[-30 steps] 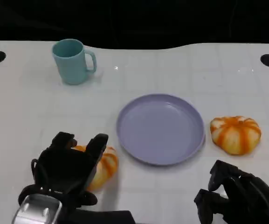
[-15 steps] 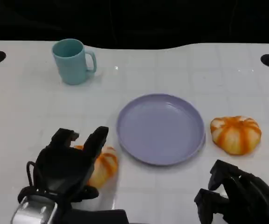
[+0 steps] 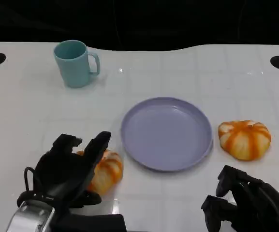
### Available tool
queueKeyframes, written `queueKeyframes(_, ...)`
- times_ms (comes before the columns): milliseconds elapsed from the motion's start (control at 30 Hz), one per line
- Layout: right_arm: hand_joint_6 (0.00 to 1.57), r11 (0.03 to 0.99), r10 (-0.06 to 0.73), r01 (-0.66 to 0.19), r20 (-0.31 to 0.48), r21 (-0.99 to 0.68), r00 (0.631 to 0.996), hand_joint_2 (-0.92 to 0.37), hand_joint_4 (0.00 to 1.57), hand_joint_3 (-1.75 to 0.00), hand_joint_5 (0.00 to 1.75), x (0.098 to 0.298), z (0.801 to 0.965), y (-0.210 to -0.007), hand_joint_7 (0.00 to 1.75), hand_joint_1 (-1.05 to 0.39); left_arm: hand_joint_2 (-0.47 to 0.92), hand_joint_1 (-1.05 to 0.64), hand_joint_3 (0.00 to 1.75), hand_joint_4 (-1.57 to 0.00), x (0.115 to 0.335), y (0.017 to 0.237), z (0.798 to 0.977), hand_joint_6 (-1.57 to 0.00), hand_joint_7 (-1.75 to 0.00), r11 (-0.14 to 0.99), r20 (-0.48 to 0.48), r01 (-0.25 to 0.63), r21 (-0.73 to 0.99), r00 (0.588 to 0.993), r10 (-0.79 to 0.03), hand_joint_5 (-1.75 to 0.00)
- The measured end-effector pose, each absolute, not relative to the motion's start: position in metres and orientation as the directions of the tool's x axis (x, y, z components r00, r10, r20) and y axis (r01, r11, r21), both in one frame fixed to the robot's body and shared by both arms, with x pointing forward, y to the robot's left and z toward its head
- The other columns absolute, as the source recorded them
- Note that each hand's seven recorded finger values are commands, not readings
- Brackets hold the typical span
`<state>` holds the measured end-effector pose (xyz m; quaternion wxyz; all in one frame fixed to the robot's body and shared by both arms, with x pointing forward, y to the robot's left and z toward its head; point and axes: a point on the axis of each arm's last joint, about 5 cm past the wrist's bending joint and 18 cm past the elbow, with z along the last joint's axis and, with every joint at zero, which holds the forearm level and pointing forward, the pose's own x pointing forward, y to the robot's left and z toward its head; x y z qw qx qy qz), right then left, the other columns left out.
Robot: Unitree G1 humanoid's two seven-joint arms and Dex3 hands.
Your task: Grasp the bread from the table and place it into the plate.
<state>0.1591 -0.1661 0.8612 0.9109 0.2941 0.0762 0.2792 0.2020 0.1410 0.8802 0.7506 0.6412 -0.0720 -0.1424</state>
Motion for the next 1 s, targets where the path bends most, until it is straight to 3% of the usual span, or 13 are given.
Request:
queueKeyframes(567, 0.76, 0.670, 0.554, -0.464, 0.026, 0.579, 0.832, -0.92, 0.88, -0.22, 1.61, 0.159, 0.861, -0.166, 1.35, -0.71, 0.83, -0.63, 0.00, -0.20, 0.210, 0.144, 0.868, -0.17, -0.01, 0.140, -0.152, 0.208, 0.968, 0.932, -0.330, -0.35)
queueKeyframes(1000, 0.76, 0.671, 0.554, -0.461, 0.020, 0.582, 0.832, -0.92, 0.88, -0.23, 1.62, 0.159, 0.861, -0.166, 1.36, -0.71, 0.82, -0.61, 0.00, -0.28, 0.212, 0.145, 0.865, -0.19, 0.00, 0.147, -0.144, 0.205, 0.968, 0.928, -0.345, -0.21)
